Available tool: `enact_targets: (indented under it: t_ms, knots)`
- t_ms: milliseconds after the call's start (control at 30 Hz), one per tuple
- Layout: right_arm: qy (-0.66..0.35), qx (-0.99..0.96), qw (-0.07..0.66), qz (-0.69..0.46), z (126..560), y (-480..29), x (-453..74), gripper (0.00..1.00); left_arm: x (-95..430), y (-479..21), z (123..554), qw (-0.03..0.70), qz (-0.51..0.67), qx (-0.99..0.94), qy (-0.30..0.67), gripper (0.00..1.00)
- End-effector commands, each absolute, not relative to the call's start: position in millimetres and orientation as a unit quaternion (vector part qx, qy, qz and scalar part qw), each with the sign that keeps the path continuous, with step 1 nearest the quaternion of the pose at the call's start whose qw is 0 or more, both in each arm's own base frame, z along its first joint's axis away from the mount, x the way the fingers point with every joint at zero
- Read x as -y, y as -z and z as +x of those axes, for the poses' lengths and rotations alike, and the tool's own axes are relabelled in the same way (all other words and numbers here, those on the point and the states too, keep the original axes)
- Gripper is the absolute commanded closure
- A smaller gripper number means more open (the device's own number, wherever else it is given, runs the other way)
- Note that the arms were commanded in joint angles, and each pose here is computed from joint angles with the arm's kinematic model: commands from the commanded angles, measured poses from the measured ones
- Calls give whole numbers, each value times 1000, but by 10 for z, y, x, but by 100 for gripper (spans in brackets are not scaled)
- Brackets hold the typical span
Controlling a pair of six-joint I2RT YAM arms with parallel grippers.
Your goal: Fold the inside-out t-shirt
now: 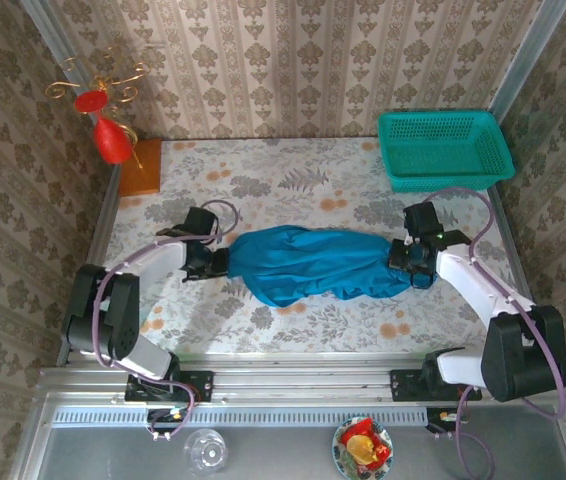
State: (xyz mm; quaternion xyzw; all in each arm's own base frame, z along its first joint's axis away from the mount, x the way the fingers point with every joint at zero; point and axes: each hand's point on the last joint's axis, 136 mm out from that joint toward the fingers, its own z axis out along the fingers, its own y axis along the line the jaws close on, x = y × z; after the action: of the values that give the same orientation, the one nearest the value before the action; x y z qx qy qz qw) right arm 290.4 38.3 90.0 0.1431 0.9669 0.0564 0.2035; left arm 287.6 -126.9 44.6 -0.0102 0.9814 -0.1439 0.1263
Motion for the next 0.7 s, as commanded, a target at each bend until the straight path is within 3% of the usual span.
enact_targets:
  t_ms: [0,333,533,667]
  knots:
    - [-49,-950,267,153,3056,-1437,-297,100,1344,-1063,3214,215,-8,-952,217,100]
    - [-15,-886,440,145,3084,-3247,-35,100,1061,-3085,3720,461,1,-821,338,100]
    - [24,-830,538,143,2838,-4250,177,100,946,-4236,3639,582,43,-727,362,100]
    - [44,-801,578,148,2703,-4576,283,100,891,-4921,3483,637,75,-667,379,100]
